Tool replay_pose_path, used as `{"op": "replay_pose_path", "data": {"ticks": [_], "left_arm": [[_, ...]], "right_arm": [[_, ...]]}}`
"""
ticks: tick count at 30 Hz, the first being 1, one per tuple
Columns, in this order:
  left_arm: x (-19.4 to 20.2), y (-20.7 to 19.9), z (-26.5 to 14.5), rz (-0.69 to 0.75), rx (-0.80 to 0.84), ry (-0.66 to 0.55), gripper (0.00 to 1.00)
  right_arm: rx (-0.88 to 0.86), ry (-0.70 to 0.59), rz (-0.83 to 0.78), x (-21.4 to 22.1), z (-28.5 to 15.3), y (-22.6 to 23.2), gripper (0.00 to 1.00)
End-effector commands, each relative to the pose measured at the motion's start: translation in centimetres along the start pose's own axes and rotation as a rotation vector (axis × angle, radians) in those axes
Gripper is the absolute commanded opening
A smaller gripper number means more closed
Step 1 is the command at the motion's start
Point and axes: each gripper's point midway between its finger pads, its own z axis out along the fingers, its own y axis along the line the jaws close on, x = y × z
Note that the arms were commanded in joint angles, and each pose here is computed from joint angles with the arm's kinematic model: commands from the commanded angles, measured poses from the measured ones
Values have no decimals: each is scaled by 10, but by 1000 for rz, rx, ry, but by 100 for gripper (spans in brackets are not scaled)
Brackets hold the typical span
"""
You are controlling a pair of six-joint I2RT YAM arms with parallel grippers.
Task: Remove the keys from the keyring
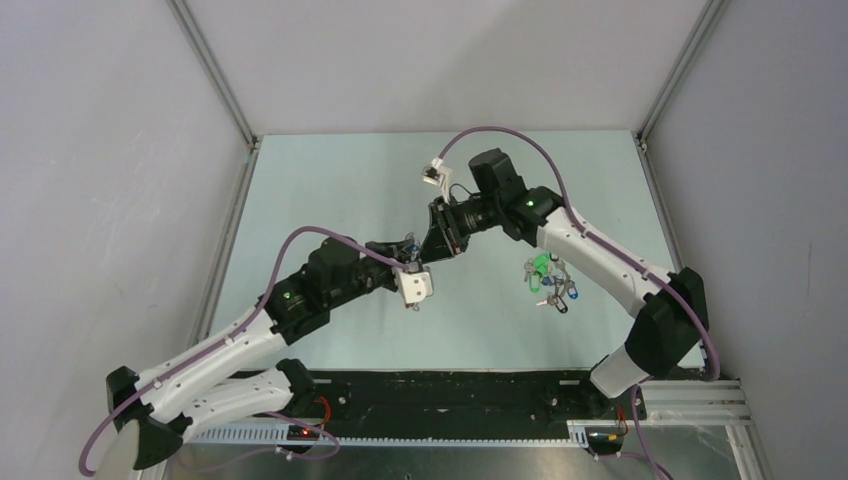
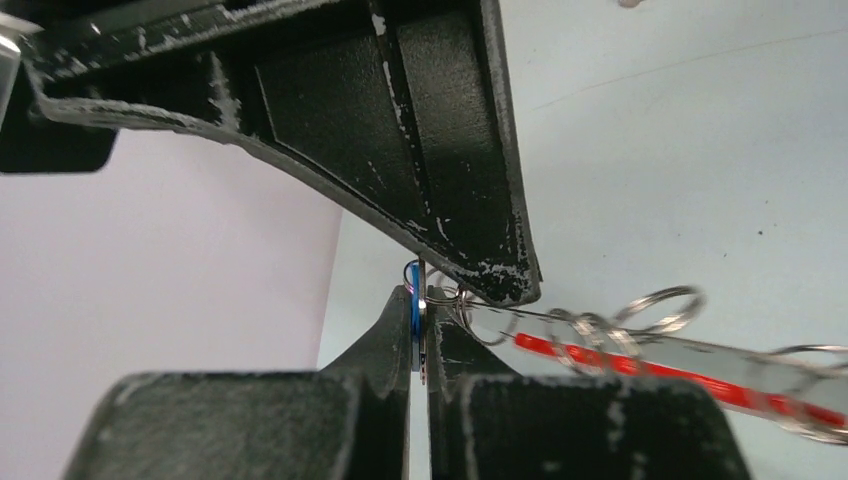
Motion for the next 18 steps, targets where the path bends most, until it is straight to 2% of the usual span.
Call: {"op": "replay_pose_path", "data": {"ticks": [1, 10, 12, 17, 18], "left_arm": [[-28, 15, 7, -43, -41, -84, 0], [-22, 20, 12, -109, -59, -31, 0], [-18, 21, 14, -125, -63, 4, 0], [4, 27, 18, -151, -94, 199, 0], [0, 31, 18, -170, -107, 208, 0]], "right_arm": [[61, -163, -189, -32, -25, 13, 32], [282, -275, -254, -27, -65, -22, 36], [328, -312, -271, -26, -72, -28, 36], [407, -395, -315, -19, -88, -35, 37], [420, -396, -310, -15, -89, -39, 37]]}}
